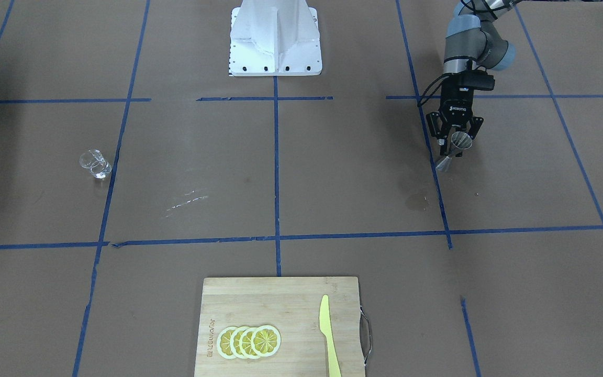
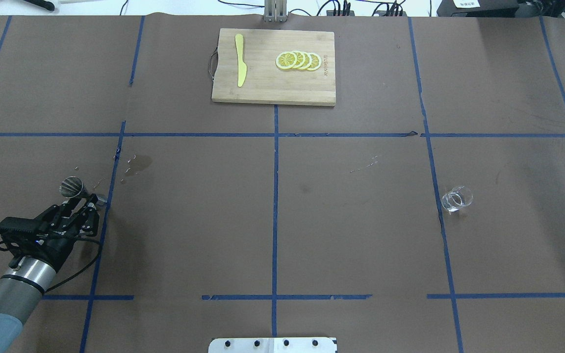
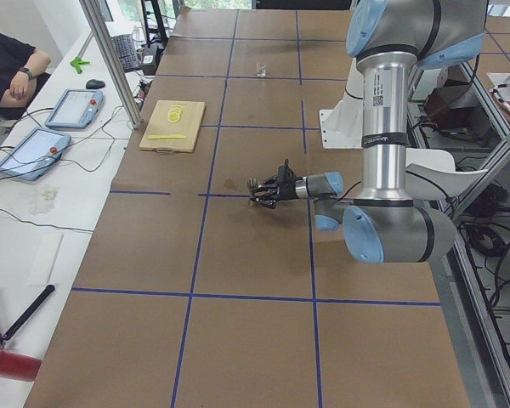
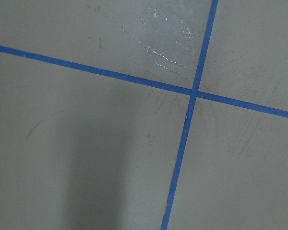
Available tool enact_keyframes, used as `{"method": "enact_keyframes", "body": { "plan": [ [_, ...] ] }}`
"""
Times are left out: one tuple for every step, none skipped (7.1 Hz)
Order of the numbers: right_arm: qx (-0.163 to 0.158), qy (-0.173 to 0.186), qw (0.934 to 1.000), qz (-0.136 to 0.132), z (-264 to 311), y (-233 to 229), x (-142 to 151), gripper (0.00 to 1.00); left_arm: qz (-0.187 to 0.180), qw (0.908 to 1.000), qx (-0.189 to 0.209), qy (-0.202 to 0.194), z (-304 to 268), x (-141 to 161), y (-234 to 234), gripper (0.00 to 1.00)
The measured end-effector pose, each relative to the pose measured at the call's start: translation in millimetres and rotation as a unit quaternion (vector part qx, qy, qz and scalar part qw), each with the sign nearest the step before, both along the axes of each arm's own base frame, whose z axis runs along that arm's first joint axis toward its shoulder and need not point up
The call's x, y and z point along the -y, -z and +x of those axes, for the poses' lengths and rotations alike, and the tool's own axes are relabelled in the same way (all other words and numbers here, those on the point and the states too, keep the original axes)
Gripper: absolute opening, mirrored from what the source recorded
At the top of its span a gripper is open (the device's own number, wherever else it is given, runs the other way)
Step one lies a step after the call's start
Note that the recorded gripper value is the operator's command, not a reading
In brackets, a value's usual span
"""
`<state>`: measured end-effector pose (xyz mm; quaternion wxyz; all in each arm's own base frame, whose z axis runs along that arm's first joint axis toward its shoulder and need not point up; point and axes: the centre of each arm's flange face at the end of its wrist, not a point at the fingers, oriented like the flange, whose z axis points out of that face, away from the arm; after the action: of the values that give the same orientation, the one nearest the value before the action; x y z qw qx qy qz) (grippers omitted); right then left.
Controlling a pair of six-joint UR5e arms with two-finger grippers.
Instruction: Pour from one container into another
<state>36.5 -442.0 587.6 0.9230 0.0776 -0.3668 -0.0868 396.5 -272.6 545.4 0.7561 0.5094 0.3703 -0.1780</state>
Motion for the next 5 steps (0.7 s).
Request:
{"method": "enact_keyframes", "body": {
  "plan": [
    [0.000,0.000,1.0000,0.000,0.0,0.1,0.1,1.00,0.000,1.0000,0.000,0.000,0.3,-0.4,0.1,0.39],
    [0.000,0.000,1.0000,0.000,0.0,0.3,0.3,1.00,0.000,1.0000,0.000,0.000,0.4,-0.6,0.0,0.44],
    [0.000,0.000,1.0000,0.001,0.1,0.5,0.5,1.00,0.000,1.0000,0.001,0.000,0.5,-0.7,-0.7,0.46],
    [0.000,0.000,1.0000,0.000,0.2,0.4,0.4,1.00,0.000,1.0000,0.002,0.000,0.5,-0.6,-1.6,0.46],
    [0.000,0.000,1.0000,0.000,0.2,0.2,0.2,1.00,0.000,1.0000,0.002,0.000,0.5,-0.5,-2.1,0.46]
  ]
}}
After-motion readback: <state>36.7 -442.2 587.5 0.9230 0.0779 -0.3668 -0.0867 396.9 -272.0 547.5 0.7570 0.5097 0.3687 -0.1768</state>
